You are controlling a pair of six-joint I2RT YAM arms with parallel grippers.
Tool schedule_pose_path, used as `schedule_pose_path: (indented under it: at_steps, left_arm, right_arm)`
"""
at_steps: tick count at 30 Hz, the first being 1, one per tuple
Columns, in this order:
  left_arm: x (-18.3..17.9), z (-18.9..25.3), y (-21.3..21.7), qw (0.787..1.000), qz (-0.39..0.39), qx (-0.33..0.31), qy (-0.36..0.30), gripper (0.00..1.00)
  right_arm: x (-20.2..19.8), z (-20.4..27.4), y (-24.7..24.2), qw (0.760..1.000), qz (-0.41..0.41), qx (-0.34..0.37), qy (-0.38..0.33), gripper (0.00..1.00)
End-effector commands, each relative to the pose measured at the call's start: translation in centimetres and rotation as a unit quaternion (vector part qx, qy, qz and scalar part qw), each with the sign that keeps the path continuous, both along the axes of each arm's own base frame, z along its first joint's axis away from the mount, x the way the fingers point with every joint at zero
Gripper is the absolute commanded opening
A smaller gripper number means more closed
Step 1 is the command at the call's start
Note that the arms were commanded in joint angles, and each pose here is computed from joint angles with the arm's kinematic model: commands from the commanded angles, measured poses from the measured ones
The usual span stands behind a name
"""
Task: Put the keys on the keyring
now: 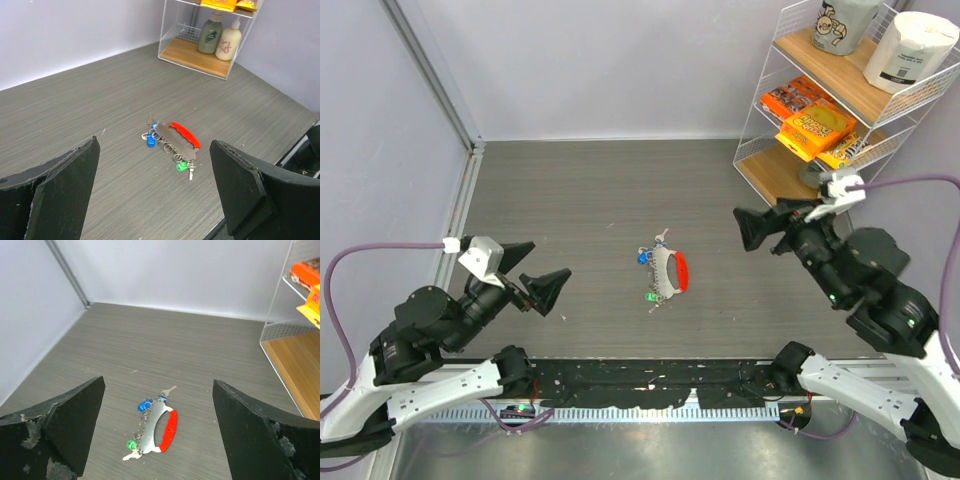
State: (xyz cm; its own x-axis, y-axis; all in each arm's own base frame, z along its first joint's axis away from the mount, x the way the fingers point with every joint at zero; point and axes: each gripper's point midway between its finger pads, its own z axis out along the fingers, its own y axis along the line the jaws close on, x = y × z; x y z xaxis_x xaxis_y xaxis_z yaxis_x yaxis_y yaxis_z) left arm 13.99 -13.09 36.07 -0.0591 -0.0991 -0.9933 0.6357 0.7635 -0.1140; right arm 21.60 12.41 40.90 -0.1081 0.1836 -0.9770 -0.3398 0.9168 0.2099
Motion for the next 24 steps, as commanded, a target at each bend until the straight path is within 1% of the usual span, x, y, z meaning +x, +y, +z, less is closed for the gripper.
schedule_pose_path:
  at_steps: [1, 5, 8, 11, 12, 13, 14, 16, 21, 23, 24]
  left_arm:
    - [1.3, 1.3, 1.4, 0.998, 0.057, -0.016, 0.001, 1.00]
    - [2.0, 1.2, 1.7, 0.996, 0.085, -0.007, 0.006, 1.00]
    - [2.4, 0.7, 1.9, 0.995, 0.099, 0.013, 0.016, 1.00]
    - [2.8, 0.2, 2.3, 0.992, 0.118, 0.026, 0.025, 1.00]
    - [2.9, 0.0, 2.4, 0.992, 0.124, 0.028, 0.025, 1.00]
    - [3.0, 0.1, 2.4, 0.991, 0.128, 0.026, 0.024, 1.00]
    - [3.1, 0.0, 2.4, 0.991, 0.130, 0.027, 0.021, 1.00]
    - [3.3, 0.0, 2.3, 0.991, 0.132, 0.028, 0.013, 1.00]
    - [3.5, 0.2, 1.8, 0.992, 0.123, 0.040, -0.008, 1.00]
    - [3.4, 0.3, 1.8, 0.992, 0.118, 0.046, -0.012, 1.00]
    - [3.3, 0.3, 1.8, 0.992, 0.113, 0.049, -0.012, 1.00]
  right_arm:
    - [-2.6, 2.9, 0.4, 0.996, 0.065, 0.017, -0.053, 0.95]
    - [-2.9, 1.9, 2.2, 0.993, 0.108, 0.019, -0.052, 0.95]
    - [-2.2, 0.5, 4.0, 0.991, 0.126, 0.013, -0.045, 0.95]
    - [-2.5, -0.2, 6.0, 0.989, 0.142, 0.005, -0.034, 0.95]
    - [-1.9, -0.5, 5.9, 0.992, 0.120, -0.005, -0.030, 0.95]
    - [-2.2, -0.3, 6.3, 0.991, 0.127, -0.012, -0.033, 0.95]
    - [-1.8, -0.7, 6.0, 0.994, 0.105, -0.025, -0.028, 0.95]
    - [-1.9, -0.3, 5.6, 0.995, 0.094, -0.031, -0.033, 0.95]
    - [-2.2, 0.0, 5.3, 0.994, 0.094, -0.038, -0.033, 0.95]
    - [-1.4, -0.6, 5.0, 0.996, 0.065, -0.055, -0.013, 0.95]
    - [-0.8, -0.7, 4.0, 0.998, 0.028, -0.052, -0.004, 0.95]
